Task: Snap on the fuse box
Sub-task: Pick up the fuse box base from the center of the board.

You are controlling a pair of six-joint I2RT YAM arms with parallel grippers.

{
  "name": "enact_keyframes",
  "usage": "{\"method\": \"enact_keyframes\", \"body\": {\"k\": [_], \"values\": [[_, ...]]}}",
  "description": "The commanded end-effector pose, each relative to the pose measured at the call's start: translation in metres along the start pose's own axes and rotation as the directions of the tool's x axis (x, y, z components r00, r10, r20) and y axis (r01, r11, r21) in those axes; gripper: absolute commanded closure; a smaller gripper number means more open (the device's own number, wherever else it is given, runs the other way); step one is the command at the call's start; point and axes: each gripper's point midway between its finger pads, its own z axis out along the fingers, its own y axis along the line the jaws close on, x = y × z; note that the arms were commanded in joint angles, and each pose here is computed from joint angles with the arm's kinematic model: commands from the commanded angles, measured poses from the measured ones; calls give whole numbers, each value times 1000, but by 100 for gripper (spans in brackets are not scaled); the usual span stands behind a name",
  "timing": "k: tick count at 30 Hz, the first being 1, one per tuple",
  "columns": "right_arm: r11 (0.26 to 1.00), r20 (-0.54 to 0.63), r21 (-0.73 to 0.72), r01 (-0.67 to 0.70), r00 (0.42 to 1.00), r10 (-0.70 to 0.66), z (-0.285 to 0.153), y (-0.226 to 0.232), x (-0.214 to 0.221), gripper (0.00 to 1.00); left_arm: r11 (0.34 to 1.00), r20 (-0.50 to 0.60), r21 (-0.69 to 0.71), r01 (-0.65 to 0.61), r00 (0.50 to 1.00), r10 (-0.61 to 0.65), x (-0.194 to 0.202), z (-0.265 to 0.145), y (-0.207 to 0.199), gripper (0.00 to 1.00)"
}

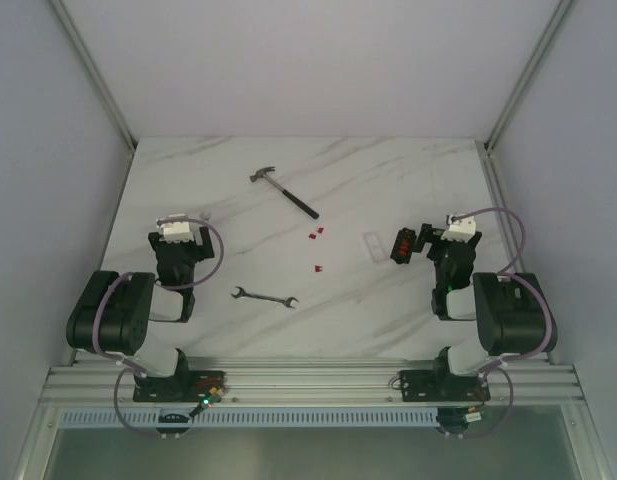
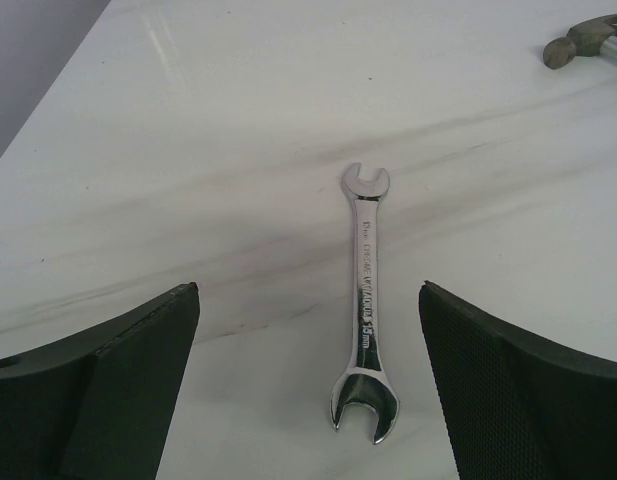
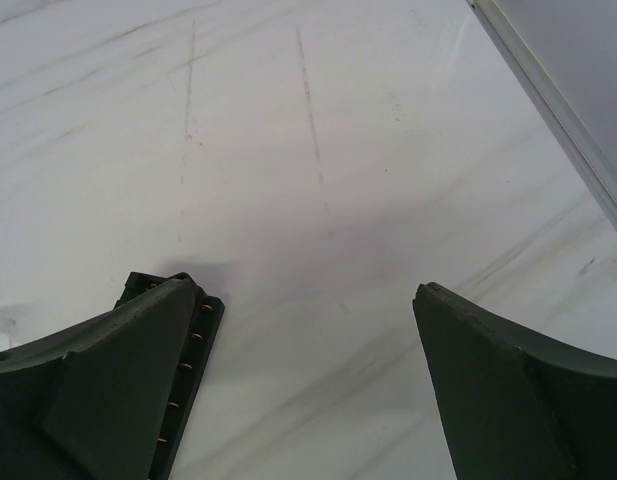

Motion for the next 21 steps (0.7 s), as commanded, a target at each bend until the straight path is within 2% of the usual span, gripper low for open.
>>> {"method": "enact_keyframes", "body": {"k": [1, 11, 14, 17, 21], "values": [[1000, 47, -4, -11, 999, 11, 4, 1, -14, 0, 1000, 52, 12, 0, 999, 0, -15, 5, -3, 0], [1000, 44, -7, -9, 999, 9, 3, 1, -14, 0, 1000, 57, 13, 1, 998, -2, -19, 6, -3, 0], [1000, -20, 10, 1, 1000, -1, 10, 1, -20, 0, 1000, 11, -11, 7, 1000, -7, -28, 13, -1, 0], [998, -60, 23, -51, 997, 52, 8, 4, -29, 0, 999, -32, -33, 17, 999, -18, -31, 13, 1, 0], [993, -154, 27, -116, 981, 118, 8, 19, -36, 0, 988, 2, -83, 132, 991, -133, -57, 3, 7, 0]]}}
